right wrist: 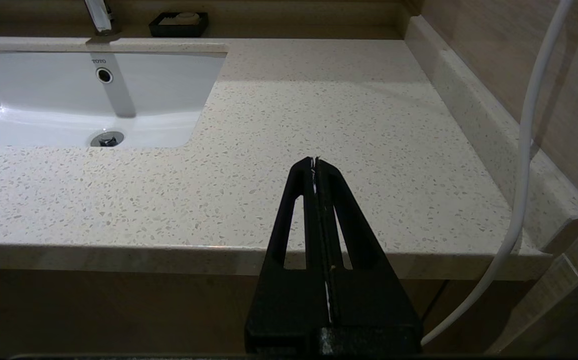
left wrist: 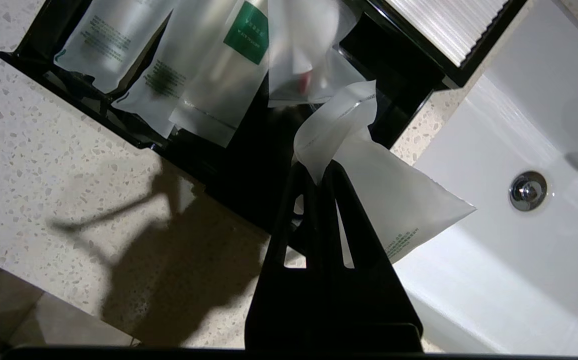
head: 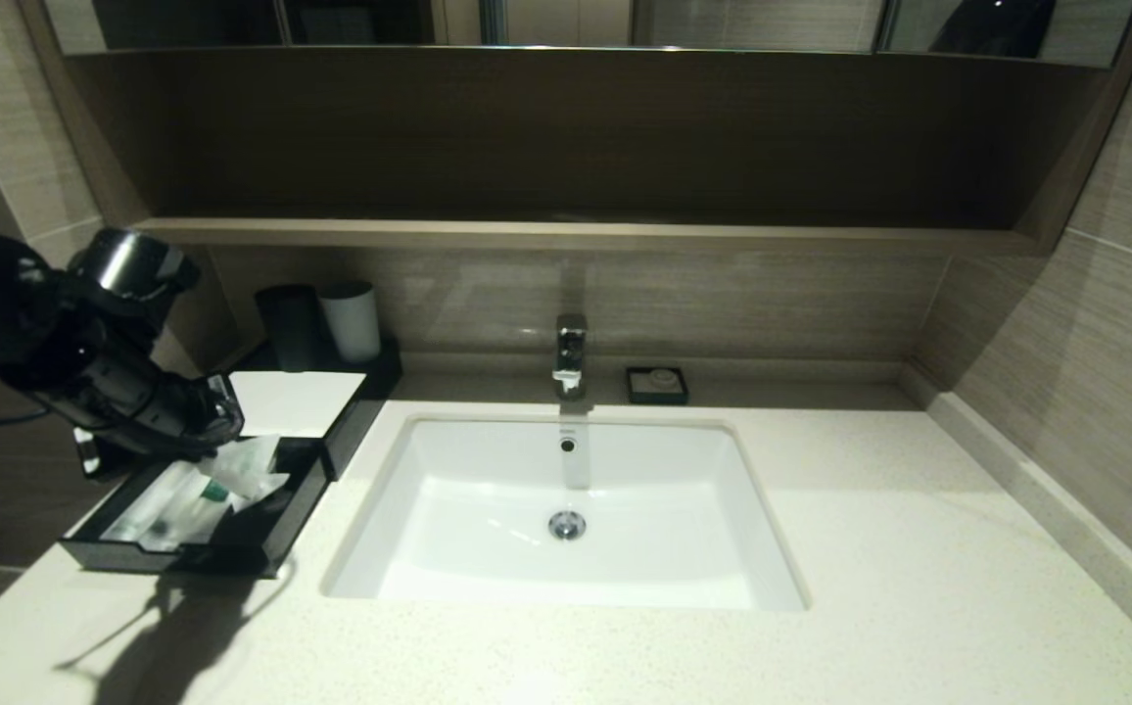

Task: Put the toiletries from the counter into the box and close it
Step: Place the bathroom toiletry into the drawer

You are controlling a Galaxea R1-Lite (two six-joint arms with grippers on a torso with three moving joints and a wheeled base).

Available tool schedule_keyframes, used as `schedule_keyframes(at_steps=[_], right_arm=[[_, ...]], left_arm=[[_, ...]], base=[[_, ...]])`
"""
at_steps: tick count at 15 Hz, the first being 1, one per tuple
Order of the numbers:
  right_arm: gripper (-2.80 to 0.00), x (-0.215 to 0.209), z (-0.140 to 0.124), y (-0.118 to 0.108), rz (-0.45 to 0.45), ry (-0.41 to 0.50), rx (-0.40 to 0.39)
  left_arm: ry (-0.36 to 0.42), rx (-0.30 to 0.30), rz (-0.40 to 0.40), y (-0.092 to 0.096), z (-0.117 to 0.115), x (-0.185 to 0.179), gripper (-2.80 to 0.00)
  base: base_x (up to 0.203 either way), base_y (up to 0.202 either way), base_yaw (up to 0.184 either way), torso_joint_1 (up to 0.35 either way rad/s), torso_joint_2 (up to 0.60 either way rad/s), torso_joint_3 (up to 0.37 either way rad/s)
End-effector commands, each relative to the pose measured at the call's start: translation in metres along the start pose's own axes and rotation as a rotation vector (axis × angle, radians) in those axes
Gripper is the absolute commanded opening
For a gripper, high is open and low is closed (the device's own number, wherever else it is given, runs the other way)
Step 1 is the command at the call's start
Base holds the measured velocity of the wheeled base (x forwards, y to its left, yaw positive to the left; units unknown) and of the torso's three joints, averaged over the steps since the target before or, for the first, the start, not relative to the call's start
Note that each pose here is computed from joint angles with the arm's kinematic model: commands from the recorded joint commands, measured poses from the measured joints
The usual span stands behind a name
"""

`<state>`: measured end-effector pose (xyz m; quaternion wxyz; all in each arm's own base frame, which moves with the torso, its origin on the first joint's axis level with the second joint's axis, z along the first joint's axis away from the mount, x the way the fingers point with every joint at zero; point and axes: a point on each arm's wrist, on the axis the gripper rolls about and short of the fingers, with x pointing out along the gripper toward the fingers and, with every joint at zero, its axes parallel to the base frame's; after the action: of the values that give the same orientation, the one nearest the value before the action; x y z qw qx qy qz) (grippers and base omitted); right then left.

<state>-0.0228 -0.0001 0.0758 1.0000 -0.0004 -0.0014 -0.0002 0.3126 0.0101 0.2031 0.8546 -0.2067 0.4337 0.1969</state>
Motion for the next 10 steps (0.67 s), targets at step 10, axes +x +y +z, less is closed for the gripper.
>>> schedule_keyframes(at_steps=[10], right_arm=[[-2.8, 0.0, 0.0, 0.0, 0.0, 0.001, -0.001]], left_arm=[[-0.015, -0.059, 0.064, 0.011, 0.012, 0.042, -2.8]], base=[[0.0, 0.0, 0.0, 0.0, 0.0, 0.0]])
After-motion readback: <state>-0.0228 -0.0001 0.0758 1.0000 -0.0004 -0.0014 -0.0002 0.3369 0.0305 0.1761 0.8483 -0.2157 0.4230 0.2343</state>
